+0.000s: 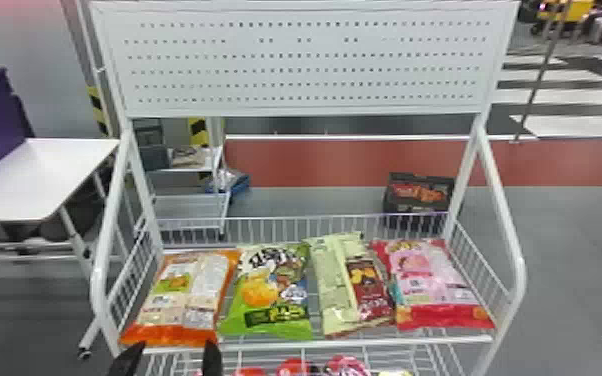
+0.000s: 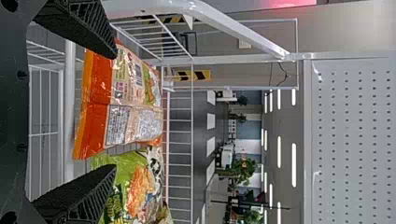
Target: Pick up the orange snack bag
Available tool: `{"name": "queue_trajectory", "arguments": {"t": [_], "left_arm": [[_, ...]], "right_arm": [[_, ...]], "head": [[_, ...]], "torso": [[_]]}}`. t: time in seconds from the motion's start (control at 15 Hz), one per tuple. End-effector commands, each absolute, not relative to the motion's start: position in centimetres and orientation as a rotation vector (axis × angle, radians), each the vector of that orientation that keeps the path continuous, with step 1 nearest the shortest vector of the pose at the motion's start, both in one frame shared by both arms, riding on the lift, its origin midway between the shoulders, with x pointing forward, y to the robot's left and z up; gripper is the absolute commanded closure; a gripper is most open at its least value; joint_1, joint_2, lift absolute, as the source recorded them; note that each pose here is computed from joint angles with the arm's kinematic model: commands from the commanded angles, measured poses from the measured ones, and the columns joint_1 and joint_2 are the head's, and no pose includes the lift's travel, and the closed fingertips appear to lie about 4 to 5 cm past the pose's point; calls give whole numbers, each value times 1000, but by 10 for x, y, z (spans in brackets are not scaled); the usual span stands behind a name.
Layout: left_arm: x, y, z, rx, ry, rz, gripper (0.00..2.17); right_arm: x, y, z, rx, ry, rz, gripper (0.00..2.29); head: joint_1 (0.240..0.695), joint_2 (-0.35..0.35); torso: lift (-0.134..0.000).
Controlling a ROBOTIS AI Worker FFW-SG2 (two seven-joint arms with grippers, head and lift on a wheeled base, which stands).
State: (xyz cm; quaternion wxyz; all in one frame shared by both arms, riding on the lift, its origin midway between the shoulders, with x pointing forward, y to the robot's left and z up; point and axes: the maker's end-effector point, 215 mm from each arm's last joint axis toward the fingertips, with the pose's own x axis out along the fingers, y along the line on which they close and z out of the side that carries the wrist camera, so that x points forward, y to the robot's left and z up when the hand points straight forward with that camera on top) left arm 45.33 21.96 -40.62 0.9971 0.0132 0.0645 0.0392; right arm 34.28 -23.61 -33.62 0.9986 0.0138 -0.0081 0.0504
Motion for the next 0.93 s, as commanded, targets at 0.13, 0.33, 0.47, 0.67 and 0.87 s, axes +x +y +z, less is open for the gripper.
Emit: {"name": "queue_trajectory", "arguments": {"t": [0.13,0.33,0.47,0.67,0.87], "left_arm": [[494,217,-408,41,152,91,46],[513,225,-414,56,167,114,76],[520,230,-413,56,169,126,93],[525,233,-416,64,184,131,161],[526,237,-417,68,187,136,302]], "right_arm": [[342,-235,-337,27,-15,103,194],[343,-236,-334,24,-23,105,194],[343,-236,-335,22,-21,105,194],[343,-236,-334,21,-23,108,194],[343,-236,-335,21,-21,108,194]], "head": [[499,0],[499,0],[499,0],[499,0],[499,0]], "torso": [[0],[0],[0],[0],[0]]}}
